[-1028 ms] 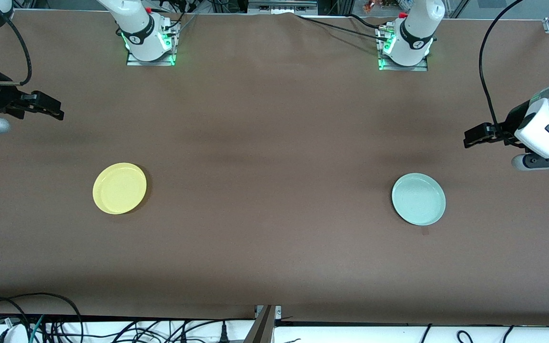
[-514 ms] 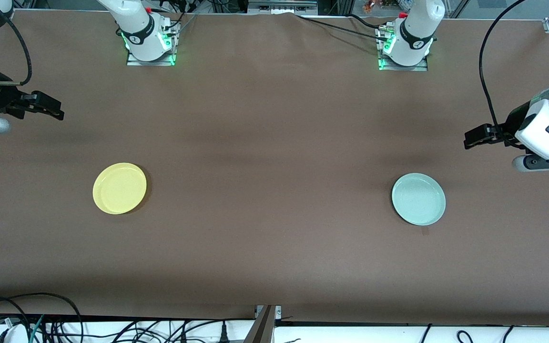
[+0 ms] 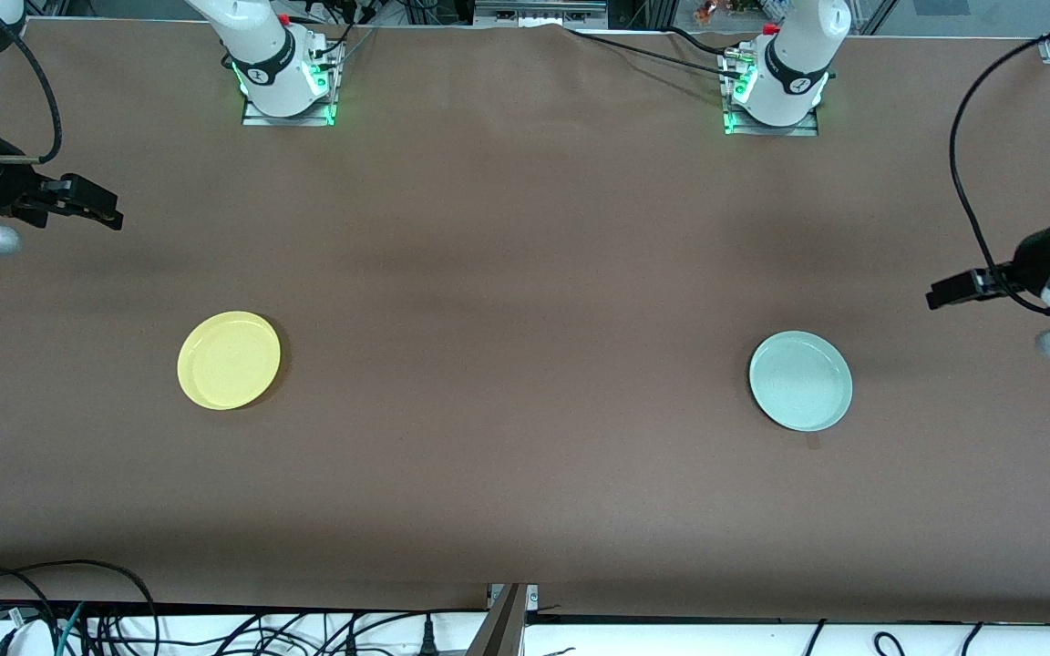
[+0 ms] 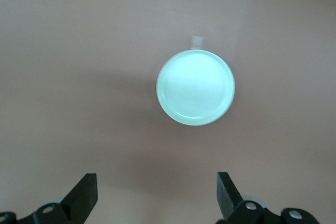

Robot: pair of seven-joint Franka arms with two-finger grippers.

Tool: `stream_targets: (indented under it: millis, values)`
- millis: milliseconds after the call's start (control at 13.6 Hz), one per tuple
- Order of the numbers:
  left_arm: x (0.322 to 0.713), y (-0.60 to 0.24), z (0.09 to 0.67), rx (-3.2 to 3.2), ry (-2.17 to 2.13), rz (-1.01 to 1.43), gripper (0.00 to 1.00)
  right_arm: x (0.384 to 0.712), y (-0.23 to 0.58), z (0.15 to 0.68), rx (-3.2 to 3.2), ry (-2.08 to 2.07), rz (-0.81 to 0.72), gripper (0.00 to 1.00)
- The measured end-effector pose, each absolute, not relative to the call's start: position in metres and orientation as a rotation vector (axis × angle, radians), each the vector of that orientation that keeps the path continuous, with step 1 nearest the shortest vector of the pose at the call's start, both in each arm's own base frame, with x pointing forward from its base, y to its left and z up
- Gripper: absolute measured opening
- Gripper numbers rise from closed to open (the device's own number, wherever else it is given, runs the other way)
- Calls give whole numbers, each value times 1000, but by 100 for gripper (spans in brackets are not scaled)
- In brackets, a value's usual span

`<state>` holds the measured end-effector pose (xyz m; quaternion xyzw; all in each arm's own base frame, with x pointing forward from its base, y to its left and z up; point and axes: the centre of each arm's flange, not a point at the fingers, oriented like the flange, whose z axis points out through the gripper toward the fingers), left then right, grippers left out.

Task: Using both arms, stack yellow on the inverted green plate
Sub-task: 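Move the left gripper down to the rim of the green plate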

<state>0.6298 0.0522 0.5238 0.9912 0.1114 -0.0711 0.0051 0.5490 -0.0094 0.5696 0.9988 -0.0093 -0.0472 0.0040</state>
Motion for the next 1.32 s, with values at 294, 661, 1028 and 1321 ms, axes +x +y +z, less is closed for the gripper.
stream_targets:
  millis: [294, 661, 1028, 1321]
  values:
    - [647, 62, 493, 3042, 285, -195, 100, 549, -9, 570, 3130, -29, -148, 100]
    - [662, 78, 408, 2950, 160, -180, 100, 549, -9, 570, 3130, -29, -149, 100]
    - [660, 102, 302, 2889, 111, -112, 100, 549, -9, 570, 3130, -28, -149, 100]
    - [661, 107, 261, 2856, 87, -111, 100, 549, -9, 570, 3130, -28, -149, 100]
